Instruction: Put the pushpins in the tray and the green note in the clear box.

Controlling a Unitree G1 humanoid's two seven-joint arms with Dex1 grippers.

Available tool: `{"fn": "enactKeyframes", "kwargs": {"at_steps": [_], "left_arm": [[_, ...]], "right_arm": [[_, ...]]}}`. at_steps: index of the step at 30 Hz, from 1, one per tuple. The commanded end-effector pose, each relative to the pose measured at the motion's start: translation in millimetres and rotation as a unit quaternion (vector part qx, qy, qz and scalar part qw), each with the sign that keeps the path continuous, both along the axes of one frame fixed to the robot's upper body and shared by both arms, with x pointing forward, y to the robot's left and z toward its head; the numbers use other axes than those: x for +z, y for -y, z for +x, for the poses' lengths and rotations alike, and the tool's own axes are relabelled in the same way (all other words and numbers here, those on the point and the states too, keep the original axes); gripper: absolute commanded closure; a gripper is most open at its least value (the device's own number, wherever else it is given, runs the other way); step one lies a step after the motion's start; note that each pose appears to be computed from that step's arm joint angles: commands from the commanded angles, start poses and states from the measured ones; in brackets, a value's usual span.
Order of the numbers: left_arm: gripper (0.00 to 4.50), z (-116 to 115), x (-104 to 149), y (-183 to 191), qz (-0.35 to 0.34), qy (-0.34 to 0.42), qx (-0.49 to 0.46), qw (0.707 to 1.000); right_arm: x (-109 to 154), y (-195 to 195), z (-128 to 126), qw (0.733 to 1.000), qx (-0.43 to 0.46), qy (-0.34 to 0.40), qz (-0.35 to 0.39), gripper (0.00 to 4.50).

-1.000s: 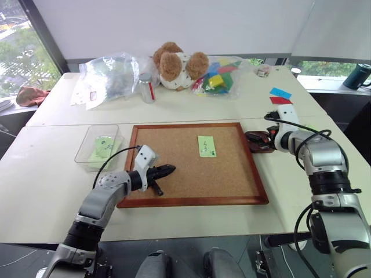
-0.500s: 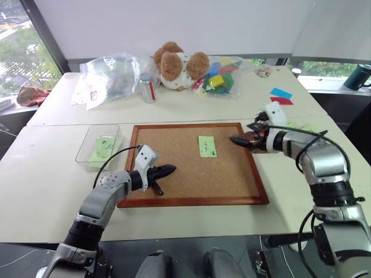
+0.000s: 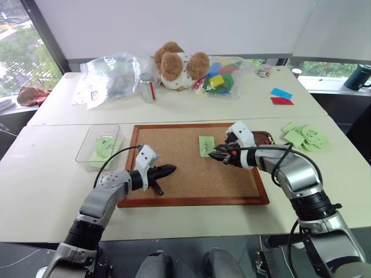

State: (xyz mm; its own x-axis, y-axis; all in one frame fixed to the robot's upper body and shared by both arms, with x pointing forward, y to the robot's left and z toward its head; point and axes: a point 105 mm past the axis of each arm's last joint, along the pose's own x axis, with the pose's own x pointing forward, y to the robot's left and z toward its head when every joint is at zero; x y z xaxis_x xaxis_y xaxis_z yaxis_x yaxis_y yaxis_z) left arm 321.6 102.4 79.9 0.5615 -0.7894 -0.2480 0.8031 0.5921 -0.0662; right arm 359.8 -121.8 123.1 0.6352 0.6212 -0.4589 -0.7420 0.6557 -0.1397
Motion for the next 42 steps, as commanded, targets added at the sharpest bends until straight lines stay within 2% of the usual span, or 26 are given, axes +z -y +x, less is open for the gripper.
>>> {"fn": "enactKeyframes", "kwargs": {"at_steps": [1, 6, 8, 10, 11, 16, 22, 25, 29, 35, 42], "left_arm": [[4.50, -5.8, -23.9, -6.9, 0.027, -0.040, 0.013, 0.999], [4.50, -5.6, -23.6, -7.8, 0.027, -0.039, 0.015, 0.999], [4.50, -5.7, -23.8, -8.5, 0.027, -0.039, 0.016, 0.999], [4.50, -6.0, -24.0, -8.6, 0.027, -0.039, 0.017, 0.999], [4.50, -6.0, -24.1, -8.7, 0.027, -0.040, 0.017, 0.999], [4.50, -6.9, -25.9, -9.0, 0.031, -0.043, 0.016, 0.998], [4.50, -9.4, -31.2, -8.3, 0.040, -0.052, 0.012, 0.998], [4.50, -10.2, -37.3, -10.7, 0.049, -0.059, 0.013, 0.997], [4.50, -10.9, -39.2, -11.2, 0.051, -0.062, 0.012, 0.997], [4.50, -8.9, -38.6, -10.1, 0.051, -0.059, 0.011, 0.997], [4.50, -6.6, -36.8, -10.3, 0.051, -0.052, 0.012, 0.997]], "right_arm": [[11.5, -3.8, 7.8, 1.000, 0.003, 0.030, 0.000, 2.80], [8.4, -4.3, 9.6, 1.000, 0.003, 0.026, 0.003, 2.80], [8.1, -5.0, 9.9, 1.000, 0.004, 0.023, 0.006, 3.37], [7.6, -4.7, 9.6, 1.000, 0.004, 0.022, 0.005, 4.20], [7.5, -4.5, 9.5, 1.000, 0.005, 0.022, 0.004, 4.45], [15.4, -5.9, 9.4, 1.000, 0.007, 0.030, 0.006, 4.45], [57.9, -1.8, 6.6, 0.997, 0.002, 0.075, 0.022, 4.45], [92.1, 13.1, 9.3, 0.992, -0.024, 0.122, 0.017, 4.45], [110.2, 34.1, 16.7, 0.987, -0.064, 0.148, 0.009, 4.45], [98.5, 90.4, 41.6, 0.972, -0.183, 0.145, -0.001, 4.45], [57.3, 126.8, 53.5, 0.963, -0.252, 0.097, -0.016, 4.45]]}}
